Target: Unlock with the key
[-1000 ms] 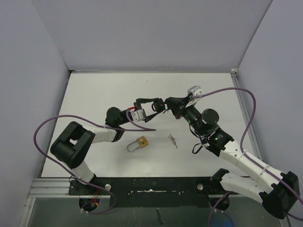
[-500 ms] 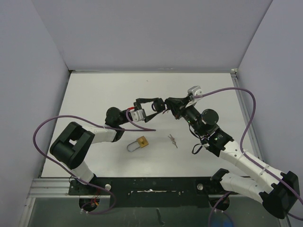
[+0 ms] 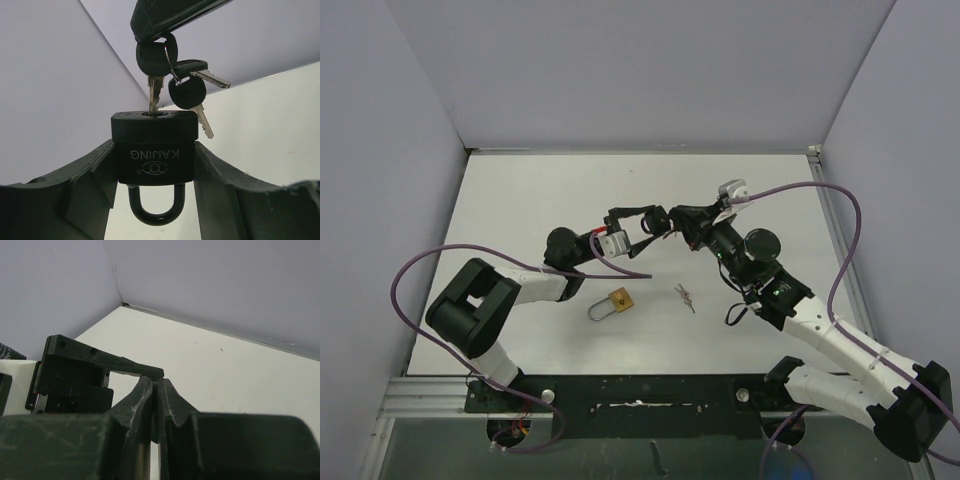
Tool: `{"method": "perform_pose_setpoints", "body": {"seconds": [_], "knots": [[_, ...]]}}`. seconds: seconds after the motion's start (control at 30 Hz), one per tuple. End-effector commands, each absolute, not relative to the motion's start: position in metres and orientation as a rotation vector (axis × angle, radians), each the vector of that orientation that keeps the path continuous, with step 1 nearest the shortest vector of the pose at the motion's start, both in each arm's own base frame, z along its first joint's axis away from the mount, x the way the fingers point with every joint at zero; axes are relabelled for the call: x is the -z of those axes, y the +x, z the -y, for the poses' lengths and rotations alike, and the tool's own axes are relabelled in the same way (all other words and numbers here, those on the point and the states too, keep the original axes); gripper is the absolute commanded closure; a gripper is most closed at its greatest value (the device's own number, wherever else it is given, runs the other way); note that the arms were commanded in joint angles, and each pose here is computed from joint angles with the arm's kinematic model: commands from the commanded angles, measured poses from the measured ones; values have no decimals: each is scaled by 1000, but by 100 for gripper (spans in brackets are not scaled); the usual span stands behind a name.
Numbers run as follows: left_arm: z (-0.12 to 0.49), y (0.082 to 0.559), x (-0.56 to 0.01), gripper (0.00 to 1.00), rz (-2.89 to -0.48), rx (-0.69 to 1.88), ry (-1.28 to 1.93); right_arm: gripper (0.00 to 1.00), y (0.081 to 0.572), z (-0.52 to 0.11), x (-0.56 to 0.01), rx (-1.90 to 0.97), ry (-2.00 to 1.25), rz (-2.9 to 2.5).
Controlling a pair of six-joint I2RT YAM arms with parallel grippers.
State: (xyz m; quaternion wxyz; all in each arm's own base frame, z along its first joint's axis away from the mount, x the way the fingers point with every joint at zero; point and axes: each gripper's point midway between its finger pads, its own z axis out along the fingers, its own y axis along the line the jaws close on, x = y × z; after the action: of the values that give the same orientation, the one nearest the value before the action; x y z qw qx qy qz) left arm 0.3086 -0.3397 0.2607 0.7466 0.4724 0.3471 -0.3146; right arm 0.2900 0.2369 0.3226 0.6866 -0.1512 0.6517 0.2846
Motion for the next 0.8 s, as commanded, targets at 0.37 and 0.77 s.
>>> {"method": "perform_pose_setpoints", "body": {"seconds": [0.37, 0.77], "knots": [[325, 306, -344, 100, -588, 599, 847, 100, 291, -250, -320, -655, -347, -1521], [325, 291, -345, 100, -538, 603, 901, 100, 294, -239, -310, -593, -323, -1579]]}}
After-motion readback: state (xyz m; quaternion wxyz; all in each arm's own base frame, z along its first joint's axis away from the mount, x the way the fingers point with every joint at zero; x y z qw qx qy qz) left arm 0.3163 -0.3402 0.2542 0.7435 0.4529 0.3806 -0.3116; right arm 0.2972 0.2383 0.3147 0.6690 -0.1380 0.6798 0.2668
